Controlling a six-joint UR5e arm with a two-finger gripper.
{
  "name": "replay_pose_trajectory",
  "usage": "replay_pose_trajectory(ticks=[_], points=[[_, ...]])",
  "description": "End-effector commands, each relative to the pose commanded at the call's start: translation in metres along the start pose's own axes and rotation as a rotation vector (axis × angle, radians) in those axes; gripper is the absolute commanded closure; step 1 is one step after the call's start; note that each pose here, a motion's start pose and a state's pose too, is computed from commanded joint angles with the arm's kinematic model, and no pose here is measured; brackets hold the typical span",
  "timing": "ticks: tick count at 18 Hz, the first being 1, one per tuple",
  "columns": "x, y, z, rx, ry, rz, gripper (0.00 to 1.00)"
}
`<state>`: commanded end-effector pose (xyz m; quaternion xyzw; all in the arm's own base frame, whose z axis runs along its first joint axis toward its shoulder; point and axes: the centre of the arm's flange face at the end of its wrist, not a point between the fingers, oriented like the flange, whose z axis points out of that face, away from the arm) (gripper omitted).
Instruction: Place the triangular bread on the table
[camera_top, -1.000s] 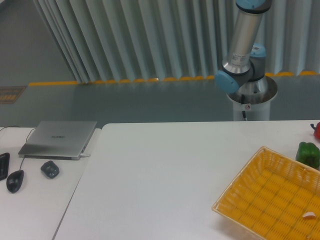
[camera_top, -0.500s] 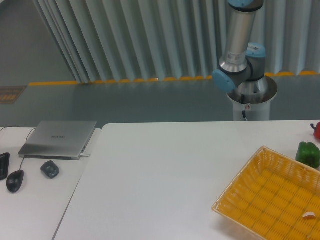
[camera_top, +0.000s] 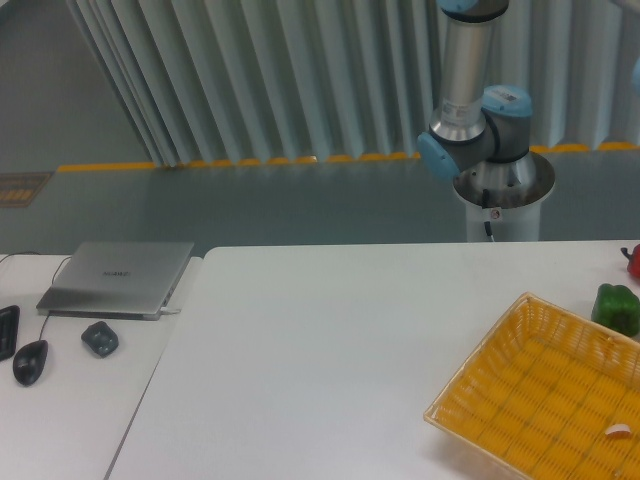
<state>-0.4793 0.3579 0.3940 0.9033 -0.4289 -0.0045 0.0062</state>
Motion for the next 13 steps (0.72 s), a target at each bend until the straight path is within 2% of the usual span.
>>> replay_pose_trajectory(ticks=[13], points=[[-0.0093, -0.0108, 0.0068, 0.013, 0.002, 0.020, 0.00]])
